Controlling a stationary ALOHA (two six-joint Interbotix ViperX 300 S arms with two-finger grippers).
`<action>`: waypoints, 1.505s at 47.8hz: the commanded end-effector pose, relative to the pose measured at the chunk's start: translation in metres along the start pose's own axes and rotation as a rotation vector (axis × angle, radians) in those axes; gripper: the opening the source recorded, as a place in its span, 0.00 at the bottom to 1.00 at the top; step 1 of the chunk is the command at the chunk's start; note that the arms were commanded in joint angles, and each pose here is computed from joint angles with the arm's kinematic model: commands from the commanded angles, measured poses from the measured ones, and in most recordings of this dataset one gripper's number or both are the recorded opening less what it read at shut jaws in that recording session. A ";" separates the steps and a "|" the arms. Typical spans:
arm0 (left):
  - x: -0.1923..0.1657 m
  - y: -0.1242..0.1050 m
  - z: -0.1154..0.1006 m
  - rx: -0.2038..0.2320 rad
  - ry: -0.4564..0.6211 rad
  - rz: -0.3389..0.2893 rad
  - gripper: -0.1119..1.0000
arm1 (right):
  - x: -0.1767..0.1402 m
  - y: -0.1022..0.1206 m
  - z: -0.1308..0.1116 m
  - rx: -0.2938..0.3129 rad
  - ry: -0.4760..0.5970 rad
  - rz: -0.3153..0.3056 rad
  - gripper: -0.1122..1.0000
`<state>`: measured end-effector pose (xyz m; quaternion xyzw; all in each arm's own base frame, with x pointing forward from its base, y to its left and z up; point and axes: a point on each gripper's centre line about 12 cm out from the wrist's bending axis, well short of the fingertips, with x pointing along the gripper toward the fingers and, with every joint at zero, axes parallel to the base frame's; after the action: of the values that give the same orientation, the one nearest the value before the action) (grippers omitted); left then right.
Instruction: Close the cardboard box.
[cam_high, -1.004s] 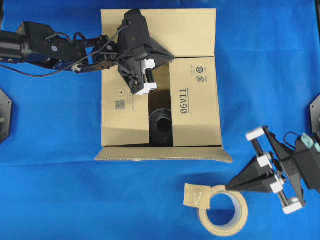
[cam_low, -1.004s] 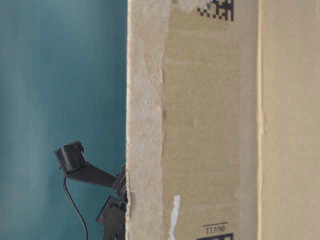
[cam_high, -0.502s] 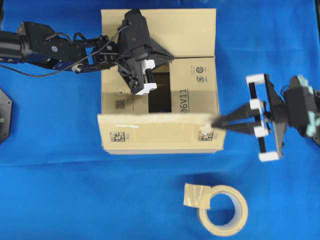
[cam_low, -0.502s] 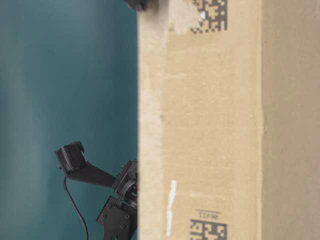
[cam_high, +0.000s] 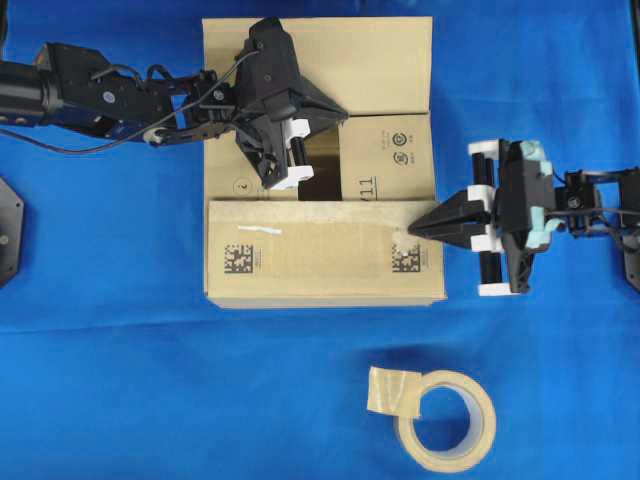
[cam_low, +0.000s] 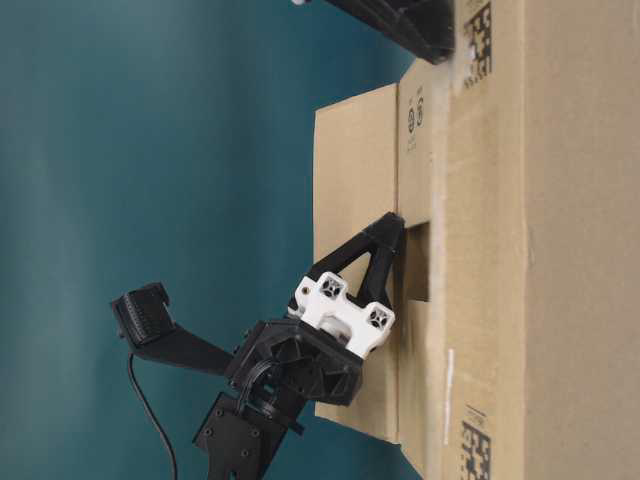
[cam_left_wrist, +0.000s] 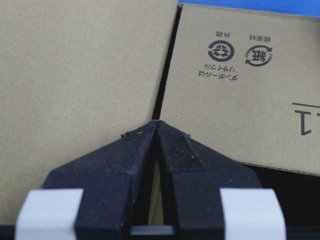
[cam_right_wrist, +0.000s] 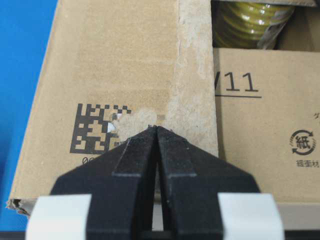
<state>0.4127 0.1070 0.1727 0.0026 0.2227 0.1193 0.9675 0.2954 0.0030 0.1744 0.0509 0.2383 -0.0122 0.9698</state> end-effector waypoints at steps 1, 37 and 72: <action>-0.004 0.001 0.011 -0.004 -0.032 0.004 0.11 | 0.001 0.002 0.009 0.005 -0.026 0.004 0.10; -0.073 0.009 0.099 -0.003 -0.106 0.006 0.11 | 0.001 0.002 0.011 0.011 -0.029 0.003 0.10; -0.053 0.116 0.089 -0.124 0.188 0.196 0.11 | 0.002 0.002 0.010 0.011 -0.029 0.003 0.10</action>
<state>0.3738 0.2104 0.2704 -0.0502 0.3130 0.2266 0.9210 0.2968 0.0032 0.1745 0.0555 0.2383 -0.0138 0.9695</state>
